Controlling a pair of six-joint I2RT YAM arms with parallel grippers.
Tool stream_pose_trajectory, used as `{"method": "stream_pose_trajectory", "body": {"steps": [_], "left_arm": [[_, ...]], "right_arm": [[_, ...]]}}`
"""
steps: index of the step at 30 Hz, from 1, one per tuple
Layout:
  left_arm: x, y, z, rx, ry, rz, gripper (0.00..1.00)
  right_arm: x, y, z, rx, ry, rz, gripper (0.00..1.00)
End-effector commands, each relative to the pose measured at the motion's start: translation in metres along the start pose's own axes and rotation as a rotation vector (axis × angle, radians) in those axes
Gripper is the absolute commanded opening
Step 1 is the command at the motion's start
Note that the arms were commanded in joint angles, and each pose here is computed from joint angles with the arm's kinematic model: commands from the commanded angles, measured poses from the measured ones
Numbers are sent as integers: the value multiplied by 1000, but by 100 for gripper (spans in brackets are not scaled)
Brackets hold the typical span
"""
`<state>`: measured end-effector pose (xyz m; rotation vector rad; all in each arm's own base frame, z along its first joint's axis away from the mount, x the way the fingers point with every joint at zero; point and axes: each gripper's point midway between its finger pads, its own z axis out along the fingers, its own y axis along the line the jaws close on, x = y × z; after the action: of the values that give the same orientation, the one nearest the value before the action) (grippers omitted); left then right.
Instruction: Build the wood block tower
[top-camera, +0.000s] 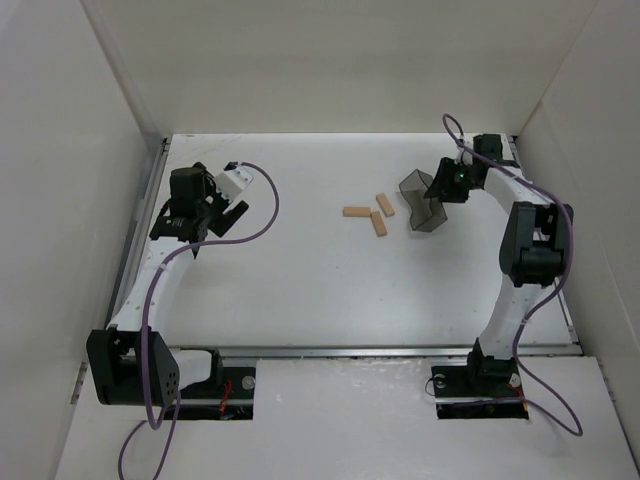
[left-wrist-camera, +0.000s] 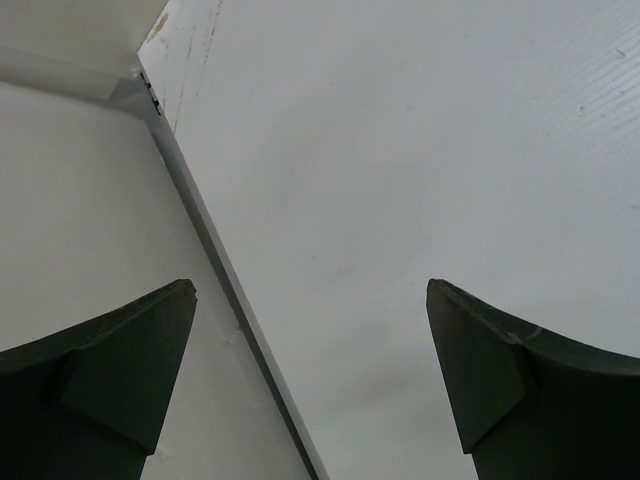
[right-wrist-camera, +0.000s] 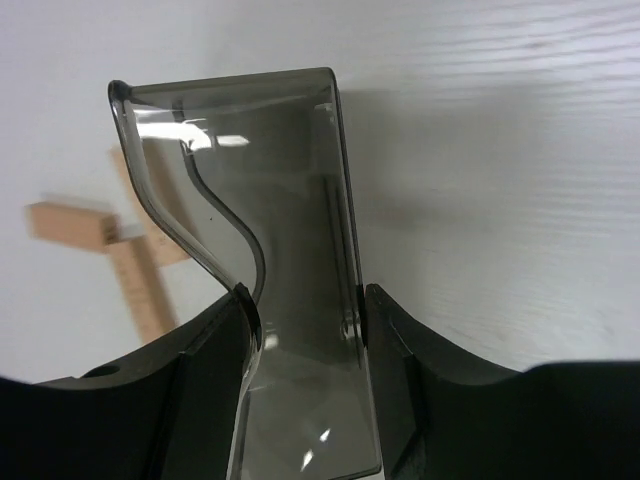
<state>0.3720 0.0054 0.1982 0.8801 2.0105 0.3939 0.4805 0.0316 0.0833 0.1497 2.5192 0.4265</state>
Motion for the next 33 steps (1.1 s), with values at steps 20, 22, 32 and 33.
{"method": "stream_pose_trajectory", "body": {"steps": [20, 22, 32, 33], "left_arm": [[-4, -4, -1, 17, -21, 1, 100], [-6, -3, -1, 11, -27, -8, 100], [-11, -5, 1, 20, -46, -73, 100], [-12, -6, 1, 20, -46, -82, 100]], "right_arm": [[-33, 7, -45, 173, -122, -77, 99], [-36, 17, -51, 291, -153, -164, 99], [21, 86, -2, 91, 25, -196, 46], [25, 86, 3, 101, 36, -202, 43]]}}
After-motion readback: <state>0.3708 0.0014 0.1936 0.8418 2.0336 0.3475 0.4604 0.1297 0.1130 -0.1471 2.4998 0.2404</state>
